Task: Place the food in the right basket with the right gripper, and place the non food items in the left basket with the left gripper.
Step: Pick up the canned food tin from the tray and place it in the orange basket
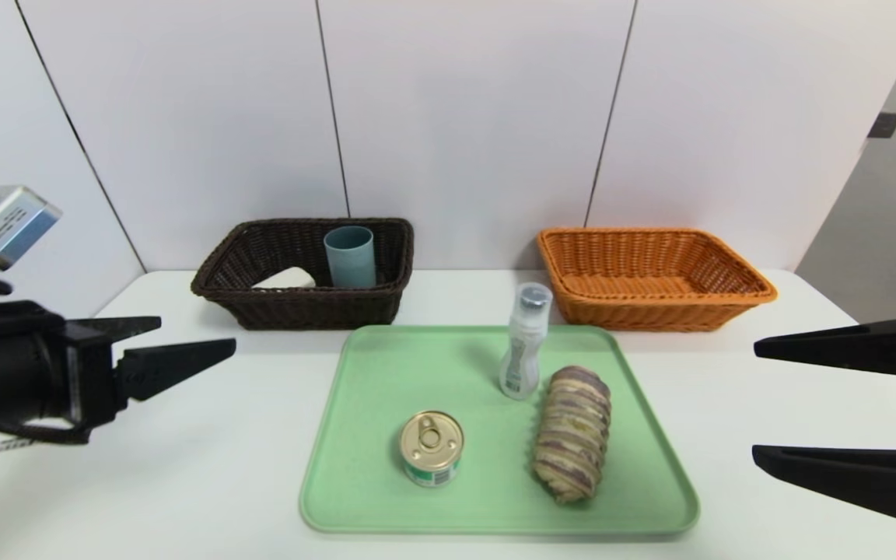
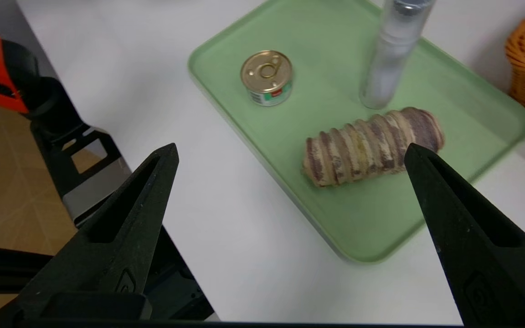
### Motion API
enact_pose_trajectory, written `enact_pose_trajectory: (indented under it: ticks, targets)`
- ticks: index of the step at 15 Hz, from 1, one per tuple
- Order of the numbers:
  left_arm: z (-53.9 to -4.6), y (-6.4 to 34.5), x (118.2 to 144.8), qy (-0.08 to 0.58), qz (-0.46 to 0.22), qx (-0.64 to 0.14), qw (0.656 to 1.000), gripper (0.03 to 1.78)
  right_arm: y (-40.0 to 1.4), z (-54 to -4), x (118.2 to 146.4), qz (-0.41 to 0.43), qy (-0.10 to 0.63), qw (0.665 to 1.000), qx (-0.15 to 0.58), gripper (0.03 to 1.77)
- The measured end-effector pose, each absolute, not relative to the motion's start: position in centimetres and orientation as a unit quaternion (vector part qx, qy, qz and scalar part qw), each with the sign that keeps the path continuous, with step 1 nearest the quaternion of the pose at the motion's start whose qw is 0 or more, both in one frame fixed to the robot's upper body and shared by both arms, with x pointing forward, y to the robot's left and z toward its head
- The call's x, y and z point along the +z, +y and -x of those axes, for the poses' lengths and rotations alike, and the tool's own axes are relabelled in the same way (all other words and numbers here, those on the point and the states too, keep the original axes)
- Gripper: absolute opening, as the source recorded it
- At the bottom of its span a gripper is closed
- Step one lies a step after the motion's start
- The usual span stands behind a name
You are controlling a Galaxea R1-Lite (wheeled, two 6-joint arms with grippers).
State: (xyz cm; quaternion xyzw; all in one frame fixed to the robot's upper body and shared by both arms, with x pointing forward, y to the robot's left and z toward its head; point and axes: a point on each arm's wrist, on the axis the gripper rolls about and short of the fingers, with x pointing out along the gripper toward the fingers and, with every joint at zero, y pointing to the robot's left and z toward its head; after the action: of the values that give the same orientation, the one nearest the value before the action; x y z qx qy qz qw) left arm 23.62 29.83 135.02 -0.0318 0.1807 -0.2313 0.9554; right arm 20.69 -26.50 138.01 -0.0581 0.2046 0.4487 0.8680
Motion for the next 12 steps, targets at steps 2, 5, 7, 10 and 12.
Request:
enact_pose_trajectory:
  ticks: [2, 5, 7, 10, 12]
  targets:
    - [-20.9, 30.2, 134.6, 0.2, 0.042, -0.275, 0.939, 1.69, -25.4, -20.9, 138.0, 0.063, 0.192, 0.855, 0.477, 1.71]
    - [-18.0, 30.6, 133.6, 0.229, 0.052, -0.306, 0.923, 1.69, -23.7, -21.4, 137.7, 0.074, 0.174, 0.837, 0.514, 1.71]
    - [-17.0, 30.8, 133.0, 0.236, 0.052, -0.306, 0.921, 1.69, -22.4, -22.1, 137.0, 0.091, 0.162, 0.826, 0.532, 1.71]
    - [-16.6, 30.9, 133.0, 0.229, 0.051, -0.303, 0.924, 1.69, -20.0, -23.5, 135.4, 0.109, 0.138, 0.811, 0.558, 1.71]
    - [-16.7, 31.0, 133.2, 0.224, 0.051, -0.299, 0.926, 1.69, -18.4, -24.4, 134.3, 0.117, 0.12, 0.803, 0.572, 1.71]
